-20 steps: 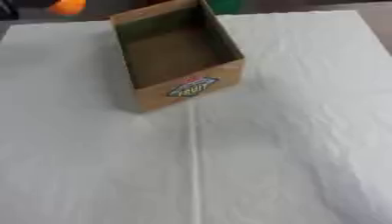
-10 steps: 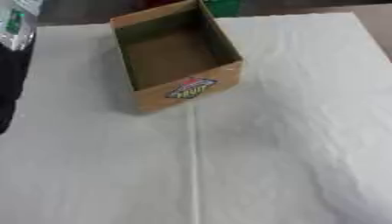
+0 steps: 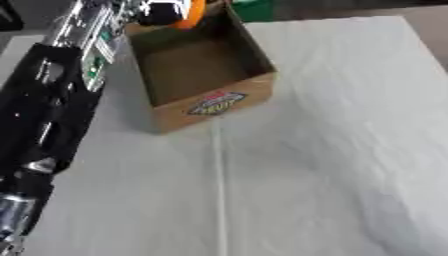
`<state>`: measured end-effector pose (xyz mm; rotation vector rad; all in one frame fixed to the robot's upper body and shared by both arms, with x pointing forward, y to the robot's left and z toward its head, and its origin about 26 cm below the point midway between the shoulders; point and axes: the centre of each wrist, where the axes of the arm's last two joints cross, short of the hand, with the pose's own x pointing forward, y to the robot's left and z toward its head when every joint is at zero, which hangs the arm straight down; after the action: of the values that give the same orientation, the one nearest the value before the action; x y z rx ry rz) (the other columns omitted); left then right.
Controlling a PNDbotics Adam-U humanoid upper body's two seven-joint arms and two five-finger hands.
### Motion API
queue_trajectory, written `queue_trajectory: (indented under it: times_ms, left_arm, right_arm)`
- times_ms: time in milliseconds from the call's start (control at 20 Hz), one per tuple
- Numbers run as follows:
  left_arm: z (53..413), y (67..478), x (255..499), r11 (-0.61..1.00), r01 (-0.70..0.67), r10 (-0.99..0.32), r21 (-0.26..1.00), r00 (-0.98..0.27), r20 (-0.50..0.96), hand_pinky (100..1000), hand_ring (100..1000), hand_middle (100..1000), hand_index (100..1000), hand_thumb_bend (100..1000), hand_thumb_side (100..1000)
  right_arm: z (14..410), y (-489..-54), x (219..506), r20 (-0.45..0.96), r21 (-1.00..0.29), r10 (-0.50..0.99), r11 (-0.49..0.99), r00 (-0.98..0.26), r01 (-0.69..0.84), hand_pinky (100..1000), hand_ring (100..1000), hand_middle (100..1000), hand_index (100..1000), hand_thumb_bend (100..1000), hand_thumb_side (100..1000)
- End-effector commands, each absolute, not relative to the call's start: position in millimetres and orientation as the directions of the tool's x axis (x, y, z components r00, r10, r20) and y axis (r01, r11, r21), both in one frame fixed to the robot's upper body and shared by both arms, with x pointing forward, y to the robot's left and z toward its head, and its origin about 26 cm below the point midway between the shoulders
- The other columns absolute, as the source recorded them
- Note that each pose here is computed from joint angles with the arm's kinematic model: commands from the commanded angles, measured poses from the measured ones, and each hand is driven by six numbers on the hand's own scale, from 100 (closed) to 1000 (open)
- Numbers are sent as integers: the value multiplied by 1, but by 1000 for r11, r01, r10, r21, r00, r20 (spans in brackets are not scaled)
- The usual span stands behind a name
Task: Pick up objects on the table and place them in the box.
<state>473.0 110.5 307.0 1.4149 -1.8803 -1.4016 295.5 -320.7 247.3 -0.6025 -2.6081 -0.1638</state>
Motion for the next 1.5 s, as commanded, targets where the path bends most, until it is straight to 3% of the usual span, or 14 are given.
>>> queue_trajectory:
  times_ms: [50,350,500,750,800,850,900,950,1000,1050,1100,1200,1250,1500]
  left_arm:
    - [305,110,477,-32,-456,-877,890,-415,-244,100,383,508,544,100,446]
    - [282,112,488,0,-280,-869,960,-475,-139,123,404,527,559,100,444]
    - [273,112,490,8,-223,-862,975,-496,-107,195,460,576,613,100,410]
    - [262,111,492,-87,-171,-851,981,-499,-163,248,489,595,652,100,367]
    - [262,111,492,-97,-169,-851,981,-498,-170,396,585,641,702,100,324]
    - [259,111,493,-131,-159,-850,979,-490,-193,414,600,653,711,100,331]
    - [259,111,493,-163,-155,-849,974,-481,-218,450,651,697,737,130,406]
    - [259,111,493,-189,-155,-849,970,-471,-240,461,672,718,755,223,469]
    - [259,112,493,-205,-151,-851,967,-462,-252,522,747,790,817,506,718]
    - [258,112,493,-211,-129,-857,969,-452,-246,532,756,800,828,545,743]
    - [258,113,493,-201,-95,-868,975,-443,-222,570,790,837,872,752,868]
    - [266,113,490,-161,-52,-885,986,-434,-167,578,799,849,903,928,917]
    - [274,114,488,-133,-56,-893,990,-427,-144,580,801,851,909,993,932]
    - [316,124,471,43,-198,-912,979,-408,-43,594,797,847,915,1000,1000]
  right_arm:
    - [257,-321,293,427,16,389,899,-816,437,783,792,762,835,100,1000]
    - [257,-321,293,428,20,387,899,-817,437,783,793,762,834,100,1000]
    - [256,-321,293,430,22,387,899,-816,438,784,793,762,834,100,1000]
    - [256,-321,293,433,24,387,898,-814,440,784,793,761,834,100,1000]
    - [256,-321,293,433,24,387,898,-814,440,785,793,761,833,100,1000]
    - [255,-321,293,435,23,387,898,-813,439,785,793,761,833,100,1000]
    - [255,-321,293,436,23,385,899,-813,438,785,794,761,833,100,1000]
    - [255,-321,293,438,23,384,899,-813,438,785,794,760,833,100,1000]
    - [255,-321,293,438,23,384,899,-813,437,786,794,760,832,100,1000]
    - [255,-321,293,439,24,384,899,-812,438,786,794,760,832,100,1000]
    - [255,-321,293,440,24,384,898,-811,438,786,795,760,833,100,1000]
    - [255,-321,293,442,23,385,898,-810,439,786,794,760,833,100,1000]
    - [255,-322,293,441,22,386,898,-810,440,786,794,760,833,100,1000]
    - [255,-323,292,438,23,390,896,-810,444,786,794,760,833,100,1000]
